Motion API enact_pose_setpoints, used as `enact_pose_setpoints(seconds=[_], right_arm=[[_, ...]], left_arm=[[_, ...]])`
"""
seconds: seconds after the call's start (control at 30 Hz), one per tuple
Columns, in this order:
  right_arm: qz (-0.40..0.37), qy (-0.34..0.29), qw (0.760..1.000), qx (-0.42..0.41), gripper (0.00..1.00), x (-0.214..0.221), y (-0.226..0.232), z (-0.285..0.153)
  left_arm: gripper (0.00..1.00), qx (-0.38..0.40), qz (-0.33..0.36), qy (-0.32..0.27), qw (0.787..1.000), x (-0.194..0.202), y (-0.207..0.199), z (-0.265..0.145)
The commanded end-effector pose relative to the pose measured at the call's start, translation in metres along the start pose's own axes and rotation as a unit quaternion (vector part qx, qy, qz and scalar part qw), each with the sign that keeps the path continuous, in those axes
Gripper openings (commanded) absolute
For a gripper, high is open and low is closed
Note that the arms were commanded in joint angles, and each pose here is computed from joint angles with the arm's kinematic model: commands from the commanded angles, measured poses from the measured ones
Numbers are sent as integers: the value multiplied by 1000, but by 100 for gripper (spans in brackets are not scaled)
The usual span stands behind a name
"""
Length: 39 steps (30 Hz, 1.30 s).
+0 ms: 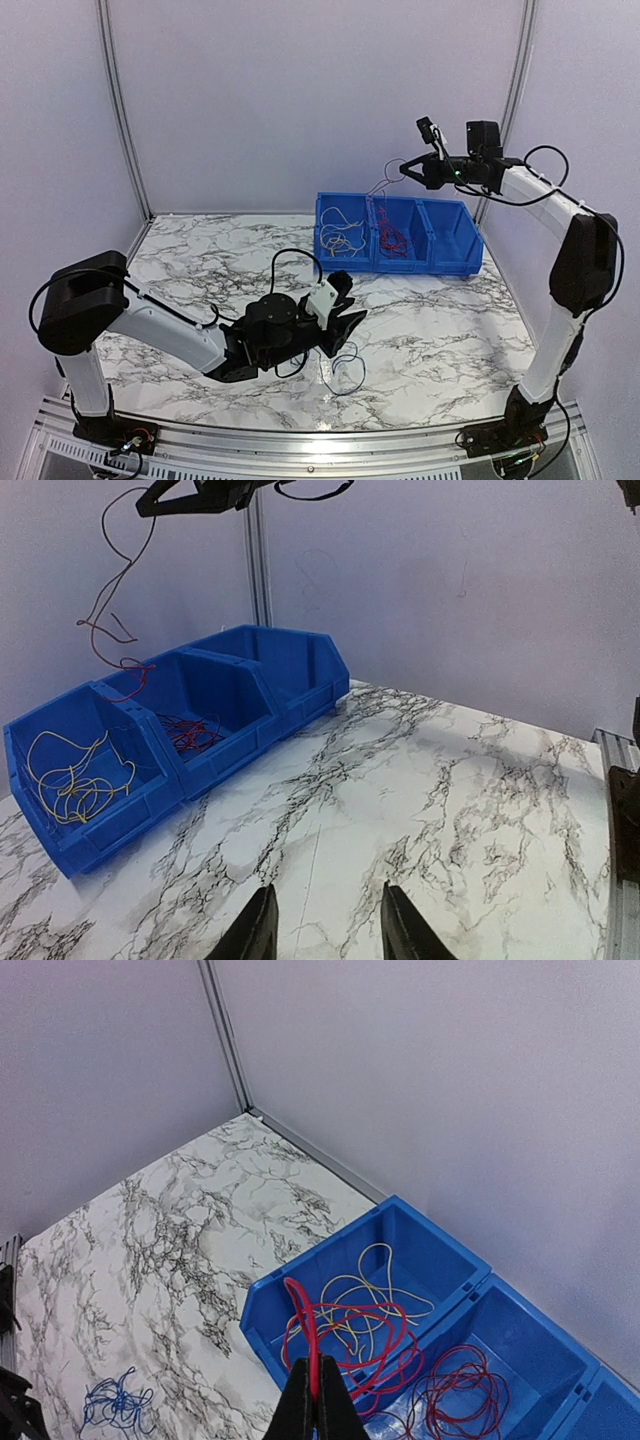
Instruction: Untangle the cables
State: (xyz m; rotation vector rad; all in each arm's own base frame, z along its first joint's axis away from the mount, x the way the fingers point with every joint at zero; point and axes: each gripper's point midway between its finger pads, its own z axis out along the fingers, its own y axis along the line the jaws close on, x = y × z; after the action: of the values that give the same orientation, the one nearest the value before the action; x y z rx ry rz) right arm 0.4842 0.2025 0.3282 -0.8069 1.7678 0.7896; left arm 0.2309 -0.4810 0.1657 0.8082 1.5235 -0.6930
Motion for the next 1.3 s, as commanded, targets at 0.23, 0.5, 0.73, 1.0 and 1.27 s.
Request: enact_pose_setpoints(seconds=[0.23, 0.5, 0.73, 1.0, 1.27], right_arm=[[36, -8, 998, 58, 0, 31, -80, 3], [66, 18, 993, 91, 0, 62, -111, 7], [68, 111, 989, 72, 25, 97, -95, 36], [37, 101, 988, 113, 45, 82, -46, -5], [-63, 177, 979, -83, 49, 152, 126, 33]], left_arm=[[37, -13, -9, -28, 999, -27, -4, -33], [38, -25, -6, -23, 999, -23, 1, -40], [43, -92, -47, -20, 994, -19, 26, -48], [53, -231, -155, 26, 960, 8, 93, -86], [39, -201, -274, 143, 930, 77, 104, -102]])
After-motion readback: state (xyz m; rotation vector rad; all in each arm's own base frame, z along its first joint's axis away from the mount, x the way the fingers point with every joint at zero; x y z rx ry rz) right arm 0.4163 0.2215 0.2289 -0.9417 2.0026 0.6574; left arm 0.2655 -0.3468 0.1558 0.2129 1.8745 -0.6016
